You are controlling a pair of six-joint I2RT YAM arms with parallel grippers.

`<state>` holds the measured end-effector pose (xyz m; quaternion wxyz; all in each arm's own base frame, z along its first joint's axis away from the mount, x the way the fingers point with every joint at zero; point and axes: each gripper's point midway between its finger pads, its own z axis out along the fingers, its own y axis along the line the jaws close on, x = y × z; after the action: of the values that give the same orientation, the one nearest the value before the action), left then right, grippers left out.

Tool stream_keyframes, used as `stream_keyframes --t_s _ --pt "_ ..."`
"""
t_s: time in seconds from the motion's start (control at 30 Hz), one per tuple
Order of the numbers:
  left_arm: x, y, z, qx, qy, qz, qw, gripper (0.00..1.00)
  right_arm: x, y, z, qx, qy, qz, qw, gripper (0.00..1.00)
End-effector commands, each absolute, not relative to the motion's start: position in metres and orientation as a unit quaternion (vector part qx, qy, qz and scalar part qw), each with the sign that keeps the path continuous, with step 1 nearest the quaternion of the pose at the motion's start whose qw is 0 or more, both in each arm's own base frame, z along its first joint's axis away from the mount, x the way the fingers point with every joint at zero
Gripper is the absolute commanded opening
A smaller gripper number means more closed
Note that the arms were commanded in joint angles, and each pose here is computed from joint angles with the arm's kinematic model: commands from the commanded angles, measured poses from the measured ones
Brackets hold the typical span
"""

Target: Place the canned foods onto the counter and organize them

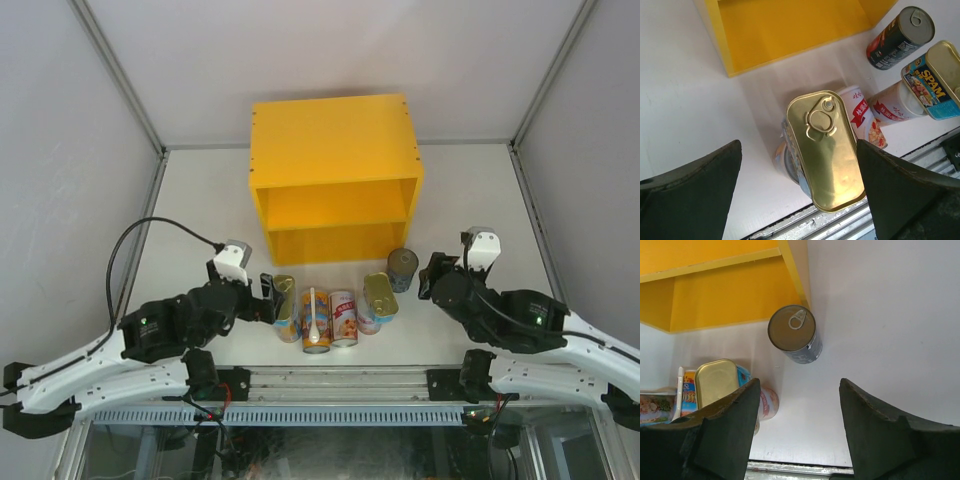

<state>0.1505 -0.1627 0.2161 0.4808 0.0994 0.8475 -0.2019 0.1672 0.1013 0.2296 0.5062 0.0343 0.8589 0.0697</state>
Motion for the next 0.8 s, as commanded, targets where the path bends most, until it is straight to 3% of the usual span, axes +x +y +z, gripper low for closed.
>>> stream_keyframes --t_s 0.0,0.3,0.4,0.57,0.77 --pt "0.151 -0.172 0.241 0.098 0.835 -0.223 0.494 1.0 0.173 0.098 0.254 0.044 0.841 0.071 0.534 0.64" --pt "0.148 -0.174 0.239 0.108 0.84 -0.204 0.491 1.0 0.181 0.103 0.237 0.022 0.856 0.012 0.517 0.67" --pt "0.147 -0.17 0.239 0.096 0.838 -0.211 0.494 1.0 0.187 0.112 0.227 0.012 0.868 0.022 0.497 0.72" --pt "0.146 -0.165 0.245 0.087 0.835 -0.216 0.498 1.0 0.205 0.119 0.218 0.017 0.88 0.057 0.47 0.95" --pt "0.148 -0.162 0.253 0.087 0.833 -0.21 0.504 1.0 0.227 0.123 0.211 0.015 0.89 0.082 0.449 0.97"
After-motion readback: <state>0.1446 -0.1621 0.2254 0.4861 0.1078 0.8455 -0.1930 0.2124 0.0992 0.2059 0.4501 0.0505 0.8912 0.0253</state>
